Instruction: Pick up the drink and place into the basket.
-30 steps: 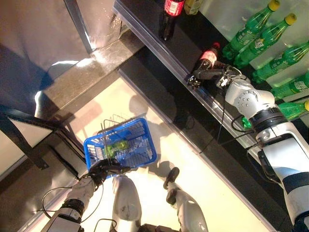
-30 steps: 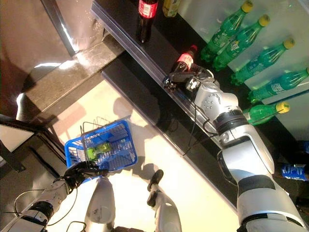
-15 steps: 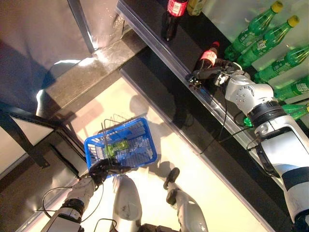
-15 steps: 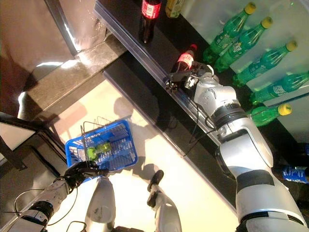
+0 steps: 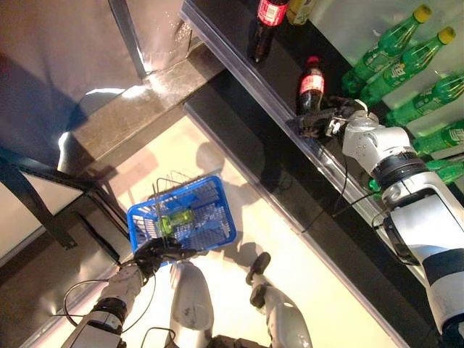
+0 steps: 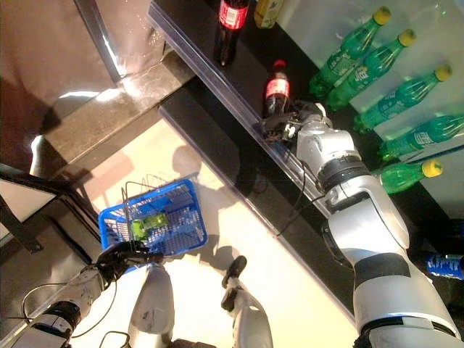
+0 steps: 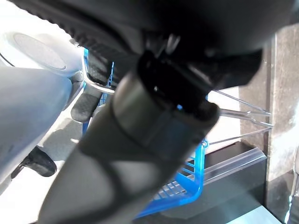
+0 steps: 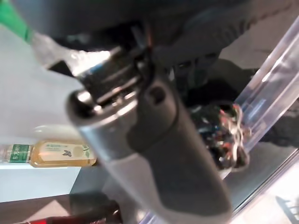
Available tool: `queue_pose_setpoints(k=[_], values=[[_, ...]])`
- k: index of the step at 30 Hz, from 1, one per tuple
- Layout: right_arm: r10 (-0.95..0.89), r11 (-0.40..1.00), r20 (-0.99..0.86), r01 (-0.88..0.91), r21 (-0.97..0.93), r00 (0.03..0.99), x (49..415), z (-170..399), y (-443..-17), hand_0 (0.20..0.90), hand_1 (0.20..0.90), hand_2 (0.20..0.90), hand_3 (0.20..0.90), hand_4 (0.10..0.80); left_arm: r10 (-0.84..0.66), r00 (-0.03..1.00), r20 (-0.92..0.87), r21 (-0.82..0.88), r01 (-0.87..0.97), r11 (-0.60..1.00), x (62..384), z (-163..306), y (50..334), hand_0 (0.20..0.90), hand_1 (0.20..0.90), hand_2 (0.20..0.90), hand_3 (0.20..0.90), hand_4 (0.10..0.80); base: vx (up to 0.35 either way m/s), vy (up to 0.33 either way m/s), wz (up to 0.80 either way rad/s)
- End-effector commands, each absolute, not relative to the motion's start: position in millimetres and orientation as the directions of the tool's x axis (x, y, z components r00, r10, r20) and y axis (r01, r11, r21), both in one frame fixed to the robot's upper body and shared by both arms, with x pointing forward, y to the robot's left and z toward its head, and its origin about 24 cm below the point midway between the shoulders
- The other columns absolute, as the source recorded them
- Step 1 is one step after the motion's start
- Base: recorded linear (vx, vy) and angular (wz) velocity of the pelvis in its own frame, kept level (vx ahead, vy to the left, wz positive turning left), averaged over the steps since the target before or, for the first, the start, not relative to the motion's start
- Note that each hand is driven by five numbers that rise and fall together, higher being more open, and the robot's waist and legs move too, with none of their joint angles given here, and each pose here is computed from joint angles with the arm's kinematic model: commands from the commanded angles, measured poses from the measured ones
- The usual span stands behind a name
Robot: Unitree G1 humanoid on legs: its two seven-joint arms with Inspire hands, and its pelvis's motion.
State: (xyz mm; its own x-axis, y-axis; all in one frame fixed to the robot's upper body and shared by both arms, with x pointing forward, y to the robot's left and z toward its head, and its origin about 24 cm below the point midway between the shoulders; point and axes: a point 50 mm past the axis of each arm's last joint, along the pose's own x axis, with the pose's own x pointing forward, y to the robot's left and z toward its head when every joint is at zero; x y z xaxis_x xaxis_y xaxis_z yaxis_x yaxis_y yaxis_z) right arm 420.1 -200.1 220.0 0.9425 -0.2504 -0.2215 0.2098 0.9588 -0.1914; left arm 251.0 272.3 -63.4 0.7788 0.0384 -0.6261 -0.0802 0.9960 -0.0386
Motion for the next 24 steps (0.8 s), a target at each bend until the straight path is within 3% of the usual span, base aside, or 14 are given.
queue_pose_setpoints(k=[1,24], values=[[-0.274,0.934,-0.043,0.255,-0.249,0.961,418,289,-210,0.900,0.900,0.900,0.900,0.800,-0.027,0.776,-0.630,-0.003,0.032,0.999,240,-63,276,0.300,0.300,0.300,0.200,0.100,0.000,0.000,0.00],[-0.320,0.816,0.042,0.297,-0.496,0.947,415,311,-216,0.900,0.900,0.900,0.900,0.800,-0.030,0.778,-0.627,0.002,0.040,0.999,241,-61,277,0.300,0.300,0.300,0.200,0.100,0.000,0.000,0.00]])
